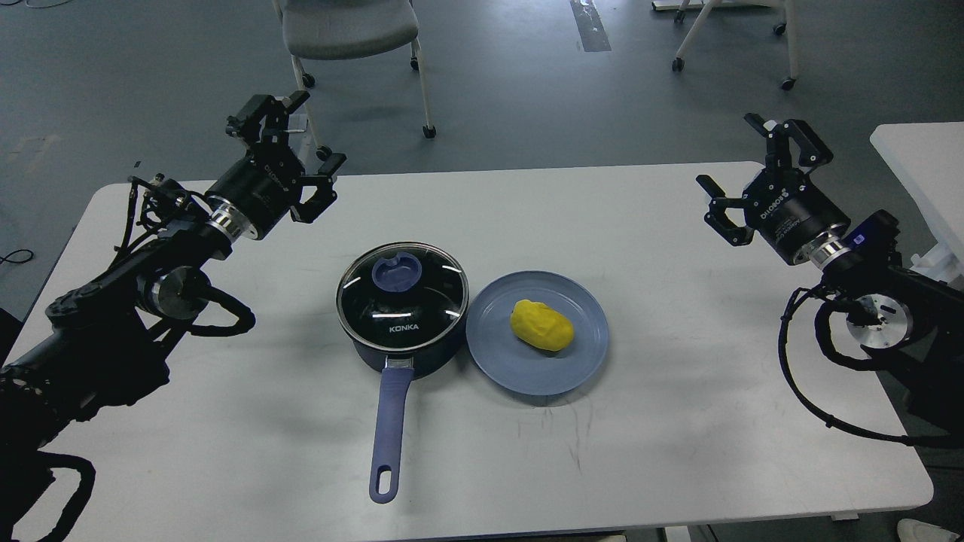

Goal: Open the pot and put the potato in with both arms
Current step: 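Move the left gripper toward the blue knob of the pot lid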

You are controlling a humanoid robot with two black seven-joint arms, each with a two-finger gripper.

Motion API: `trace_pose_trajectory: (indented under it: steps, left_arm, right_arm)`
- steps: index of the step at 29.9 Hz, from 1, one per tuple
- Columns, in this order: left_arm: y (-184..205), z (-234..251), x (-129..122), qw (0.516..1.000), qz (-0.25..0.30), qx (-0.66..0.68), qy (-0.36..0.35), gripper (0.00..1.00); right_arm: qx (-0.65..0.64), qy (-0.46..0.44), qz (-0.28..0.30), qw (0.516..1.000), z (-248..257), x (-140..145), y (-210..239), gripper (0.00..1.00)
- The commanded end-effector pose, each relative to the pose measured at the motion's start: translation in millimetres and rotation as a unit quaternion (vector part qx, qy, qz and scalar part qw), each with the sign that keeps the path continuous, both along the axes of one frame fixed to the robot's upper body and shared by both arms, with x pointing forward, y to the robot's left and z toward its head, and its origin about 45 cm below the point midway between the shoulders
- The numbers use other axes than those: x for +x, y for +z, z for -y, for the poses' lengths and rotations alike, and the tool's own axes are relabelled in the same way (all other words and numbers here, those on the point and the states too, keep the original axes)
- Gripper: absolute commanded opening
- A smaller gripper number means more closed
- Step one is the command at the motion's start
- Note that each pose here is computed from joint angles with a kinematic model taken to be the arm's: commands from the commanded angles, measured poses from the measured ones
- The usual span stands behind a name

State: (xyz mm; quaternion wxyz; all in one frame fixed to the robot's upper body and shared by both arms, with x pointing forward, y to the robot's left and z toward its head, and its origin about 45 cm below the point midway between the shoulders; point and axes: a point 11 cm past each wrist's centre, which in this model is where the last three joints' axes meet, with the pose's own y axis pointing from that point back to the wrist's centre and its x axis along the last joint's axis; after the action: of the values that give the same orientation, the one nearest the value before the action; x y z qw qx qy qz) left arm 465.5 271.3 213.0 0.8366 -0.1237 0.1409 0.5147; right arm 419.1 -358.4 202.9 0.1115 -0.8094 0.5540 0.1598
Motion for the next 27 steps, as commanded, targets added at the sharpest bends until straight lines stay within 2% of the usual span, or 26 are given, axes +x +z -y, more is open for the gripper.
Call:
trace_pose_trajectory:
  steps: [1,9,14,20,24,26,27]
  left_arm:
    - [-1,2,0,1.0,-0.001,-0.001,-0.002,0.98]
    - [-3,1,-1,1.0,-0.005,0.011,-0.006,0.98]
    - [7,1,3,0.999,0.01,0.046,-0.021,0.98]
    - [71,32,10,0.971,0.134,0.164,-0.111,0.98]
    - [125,69,-7,0.899,0.243,0.294,-0.215,0.98]
    - [133,81,-17,0.869,0.272,0.332,-0.245,0.98]
    - [135,94,-29,0.833,0.3,0.375,-0.276,0.98]
  right_arm:
    - [-0.001,0.0,0.001,1.0,1,0,1,1.0]
    - [-0.003,-0.003,0.002,1.0,5,0,3,1.0]
    - [-0.004,-0.003,0.002,1.0,5,0,3,1.0]
    - [-0.005,-0.005,0.003,1.0,7,0,5,1.0]
    - [-0.012,-0.011,0.005,1.0,17,-1,8,1.0]
    - [-0.013,-0.012,0.004,1.0,18,-2,8,1.0]
    - [-0.014,-0.012,0.005,1.0,19,-2,9,1.0]
